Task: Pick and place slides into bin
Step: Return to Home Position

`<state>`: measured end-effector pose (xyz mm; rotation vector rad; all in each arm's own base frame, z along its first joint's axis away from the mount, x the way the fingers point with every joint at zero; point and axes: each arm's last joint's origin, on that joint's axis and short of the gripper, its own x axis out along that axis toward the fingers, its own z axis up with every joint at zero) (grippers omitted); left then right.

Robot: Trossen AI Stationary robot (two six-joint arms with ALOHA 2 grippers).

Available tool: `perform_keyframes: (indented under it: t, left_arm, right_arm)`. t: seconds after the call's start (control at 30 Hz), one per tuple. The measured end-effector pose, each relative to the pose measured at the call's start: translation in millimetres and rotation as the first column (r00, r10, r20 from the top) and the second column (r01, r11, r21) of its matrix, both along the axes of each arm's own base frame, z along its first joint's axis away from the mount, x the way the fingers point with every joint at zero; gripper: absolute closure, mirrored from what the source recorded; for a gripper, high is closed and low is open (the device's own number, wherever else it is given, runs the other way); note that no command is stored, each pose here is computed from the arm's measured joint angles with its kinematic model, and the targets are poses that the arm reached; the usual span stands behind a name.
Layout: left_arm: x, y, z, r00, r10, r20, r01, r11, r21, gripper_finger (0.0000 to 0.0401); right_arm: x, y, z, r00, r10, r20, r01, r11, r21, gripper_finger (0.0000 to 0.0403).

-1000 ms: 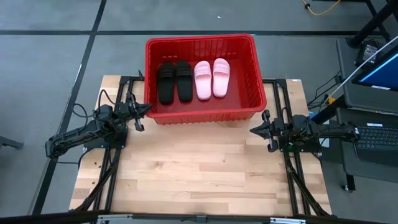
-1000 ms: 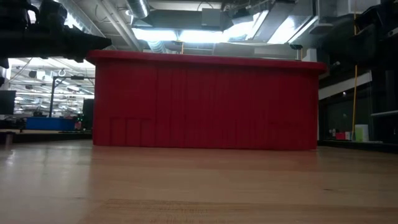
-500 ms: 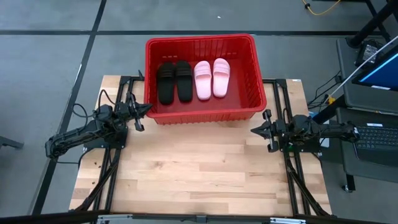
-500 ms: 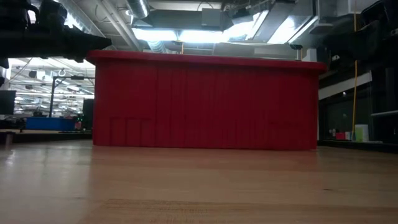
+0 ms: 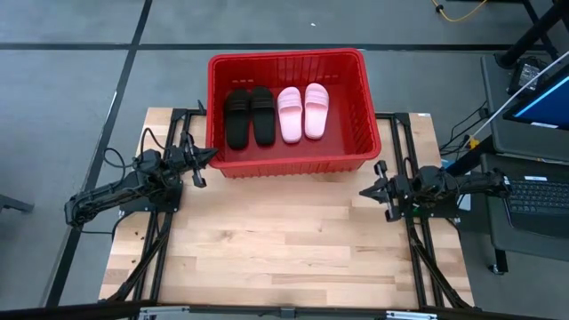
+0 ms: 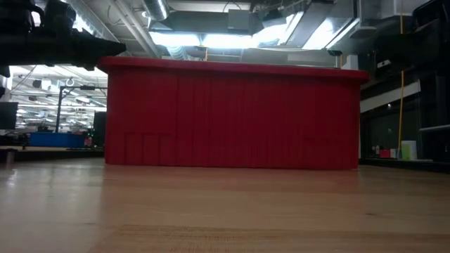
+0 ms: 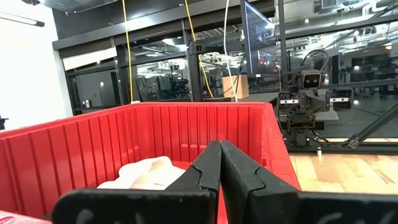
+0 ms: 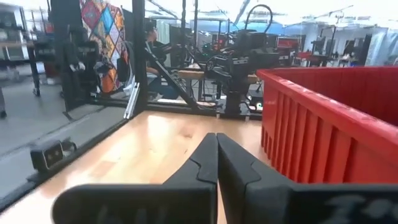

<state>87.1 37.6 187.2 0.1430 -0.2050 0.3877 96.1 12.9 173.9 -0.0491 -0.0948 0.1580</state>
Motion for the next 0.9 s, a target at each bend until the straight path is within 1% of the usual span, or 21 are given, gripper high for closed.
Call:
perform_keyframes:
  t: [0.2, 0.9]
  left_arm:
    - [0.0, 0.0, 0.0, 1.0, 0.0, 0.0, 0.0, 1.0, 0.0, 0.0399]
    - [0.0, 0.0, 0.0, 1.0, 0.0, 0.0, 0.0, 1.0, 0.0, 0.0399]
  right_arm:
    - [0.0, 0.0, -0.1, 1.0, 0.01, -0.016, -0.008, 0.995, 0.099, 0.0397]
    - [0.0, 0.0, -0.1, 1.0, 0.009, -0.016, -0.008, 0.995, 0.097, 0.0397]
